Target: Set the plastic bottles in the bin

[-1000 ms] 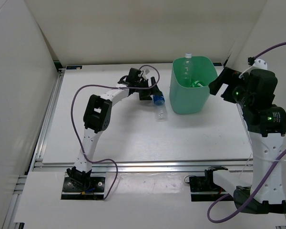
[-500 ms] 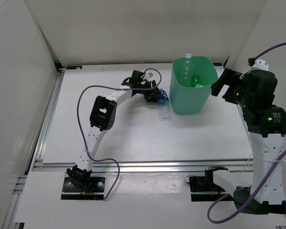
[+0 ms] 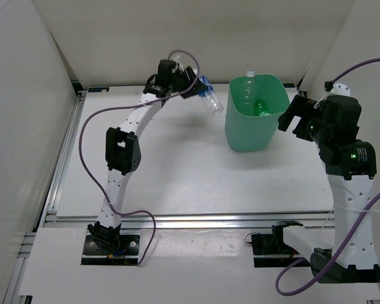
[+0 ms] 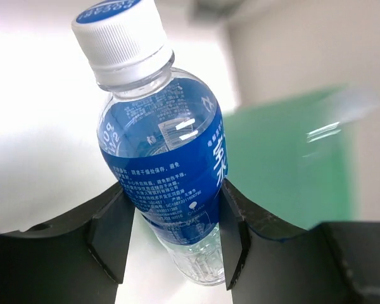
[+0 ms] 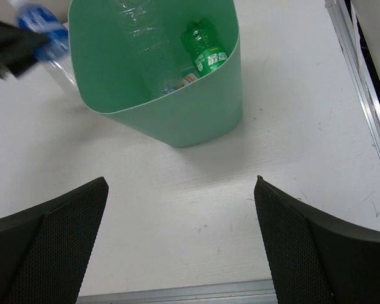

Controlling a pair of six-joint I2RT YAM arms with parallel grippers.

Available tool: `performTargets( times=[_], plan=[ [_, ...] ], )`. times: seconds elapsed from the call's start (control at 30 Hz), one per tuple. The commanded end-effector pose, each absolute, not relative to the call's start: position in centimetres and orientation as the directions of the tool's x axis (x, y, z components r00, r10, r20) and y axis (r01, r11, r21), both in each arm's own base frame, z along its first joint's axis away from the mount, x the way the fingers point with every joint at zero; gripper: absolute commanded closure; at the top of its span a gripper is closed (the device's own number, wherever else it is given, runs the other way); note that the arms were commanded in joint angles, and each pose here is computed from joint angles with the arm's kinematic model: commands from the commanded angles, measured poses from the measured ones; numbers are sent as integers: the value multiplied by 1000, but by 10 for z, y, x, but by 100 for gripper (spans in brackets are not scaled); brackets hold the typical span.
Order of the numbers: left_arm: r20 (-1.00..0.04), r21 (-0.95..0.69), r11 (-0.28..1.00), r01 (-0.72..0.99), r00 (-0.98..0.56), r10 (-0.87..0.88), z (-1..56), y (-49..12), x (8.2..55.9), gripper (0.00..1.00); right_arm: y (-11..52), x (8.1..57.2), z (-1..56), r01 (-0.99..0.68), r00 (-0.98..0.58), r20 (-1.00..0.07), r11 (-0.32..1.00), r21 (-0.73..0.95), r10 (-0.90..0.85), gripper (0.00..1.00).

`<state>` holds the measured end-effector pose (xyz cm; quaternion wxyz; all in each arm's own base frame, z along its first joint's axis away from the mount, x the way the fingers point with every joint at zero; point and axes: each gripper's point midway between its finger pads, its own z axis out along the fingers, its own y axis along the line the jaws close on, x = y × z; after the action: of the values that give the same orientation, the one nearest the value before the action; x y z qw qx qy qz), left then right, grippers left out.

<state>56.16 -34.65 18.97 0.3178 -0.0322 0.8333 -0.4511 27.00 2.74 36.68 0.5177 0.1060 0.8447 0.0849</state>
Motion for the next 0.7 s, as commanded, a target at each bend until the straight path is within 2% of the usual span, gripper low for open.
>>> performTargets(
  times=[0.0, 0.1, 0.2, 0.3, 0.5, 0.57, 0.63, 0.67],
  plan=[
    [-683, -726, 552, 411, -527, -505, 368, -323, 570, 56, 27, 274, 381, 74, -389, -882, 964, 256, 265, 0],
    [-701, -712, 520, 471, -440, -562, 417, -324, 568, 54, 25, 272, 379, 83, -388, -883, 964, 253, 265, 0],
    [-730, -680, 539, 497, -390, -561, 428, -328, 561, 51, 23, 271, 377, 91, -386, -884, 964, 249, 265, 0],
    [-746, -649, 493, 579, -361, -559, 446, -358, 542, 47, 23, 268, 376, 90, -384, -884, 964, 249, 265, 0],
    [-809, -553, 438, 709, -332, -485, 438, -443, 500, 38, 25, 266, 375, 84, -386, -881, 962, 261, 273, 0],
    [-847, -504, 471, 724, -308, -432, 425, -453, 493, 33, 27, 266, 375, 76, -389, -880, 961, 265, 273, 0],
    [-854, -510, 484, 711, -352, -383, 394, -461, 491, 24, 27, 266, 375, 76, -389, -880, 961, 265, 273, 0],
    [-854, -515, 483, 709, -370, -366, 384, -463, 490, 4, 28, 266, 375, 68, -391, -879, 961, 268, 273, 0]
  ],
)
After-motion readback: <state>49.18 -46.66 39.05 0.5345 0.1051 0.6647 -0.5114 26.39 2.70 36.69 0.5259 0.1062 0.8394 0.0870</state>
